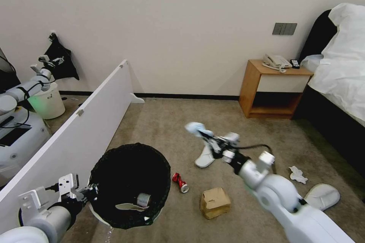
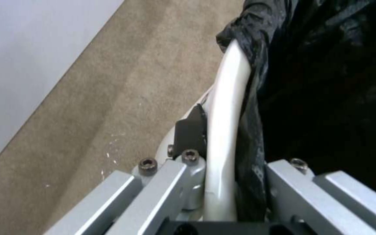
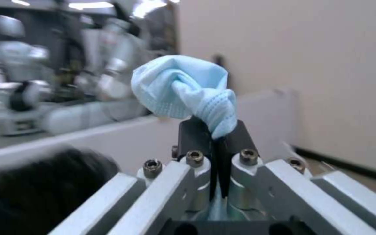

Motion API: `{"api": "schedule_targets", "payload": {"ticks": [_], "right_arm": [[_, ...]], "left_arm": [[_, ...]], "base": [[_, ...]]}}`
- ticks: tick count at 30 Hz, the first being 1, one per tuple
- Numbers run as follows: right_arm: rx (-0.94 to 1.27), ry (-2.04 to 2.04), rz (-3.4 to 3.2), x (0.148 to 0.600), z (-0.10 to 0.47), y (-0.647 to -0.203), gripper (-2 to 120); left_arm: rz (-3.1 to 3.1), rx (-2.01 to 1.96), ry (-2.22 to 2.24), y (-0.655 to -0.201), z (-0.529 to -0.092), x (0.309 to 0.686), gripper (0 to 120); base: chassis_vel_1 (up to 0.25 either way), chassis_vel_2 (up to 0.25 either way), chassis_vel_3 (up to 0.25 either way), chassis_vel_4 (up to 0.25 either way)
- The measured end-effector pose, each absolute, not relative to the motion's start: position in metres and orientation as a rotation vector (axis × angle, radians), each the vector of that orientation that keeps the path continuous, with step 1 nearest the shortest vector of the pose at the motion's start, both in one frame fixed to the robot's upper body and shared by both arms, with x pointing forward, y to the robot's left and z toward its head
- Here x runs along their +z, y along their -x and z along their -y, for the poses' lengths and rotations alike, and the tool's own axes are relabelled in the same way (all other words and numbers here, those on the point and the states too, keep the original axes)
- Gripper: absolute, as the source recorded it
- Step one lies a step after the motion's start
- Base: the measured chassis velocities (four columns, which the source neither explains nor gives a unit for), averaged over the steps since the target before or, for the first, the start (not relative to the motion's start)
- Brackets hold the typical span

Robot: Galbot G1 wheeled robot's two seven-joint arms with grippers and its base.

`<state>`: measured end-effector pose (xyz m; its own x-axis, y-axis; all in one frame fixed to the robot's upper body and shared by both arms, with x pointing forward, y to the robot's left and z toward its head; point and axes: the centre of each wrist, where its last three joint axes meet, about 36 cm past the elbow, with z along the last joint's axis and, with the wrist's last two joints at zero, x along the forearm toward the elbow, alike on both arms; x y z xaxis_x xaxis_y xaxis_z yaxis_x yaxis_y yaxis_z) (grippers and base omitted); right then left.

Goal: Pick up the trash bin, then pick up the garbage from the floor and place it into the trash bin.

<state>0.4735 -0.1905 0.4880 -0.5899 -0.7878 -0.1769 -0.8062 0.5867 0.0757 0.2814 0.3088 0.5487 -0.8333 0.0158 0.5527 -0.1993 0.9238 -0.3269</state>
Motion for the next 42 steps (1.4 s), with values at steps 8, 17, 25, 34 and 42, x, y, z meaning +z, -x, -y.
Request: {"api": "schedule_targets", "payload": {"ticks": [8,17,25,34,42], "right_arm": [[0.288,1.624,-2.544,0.498,0.121,-0.487,0],[0.319,1.83,-2.52,0.489,0.073,-0.474,0],[0.32,1.912,-2.682,0.476,0.072,-0.457,0],[0.25,1.949,-2.838,0.469,0.069,-0.447,0],[0.237,1.853,-2.997,0.462,0.061,-0.44,4]], "left_arm": [[2.513,0.51,-0.132,-0.282,-0.309,0.549,2],[2.515,0.513,-0.127,-0.282,-0.308,0.55,2],[2.523,0.515,-0.124,-0.281,-0.308,0.553,2],[2.526,0.521,-0.125,-0.281,-0.309,0.555,2],[2.523,0.532,-0.118,-0.28,-0.308,0.557,2]], "base": [[0.0,0.0,0.0,0.0],[0.0,0.0,0.0,0.0],[0.0,0.0,0.0,0.0],[0.0,0.0,0.0,0.0],[0.0,0.0,0.0,0.0]]}}
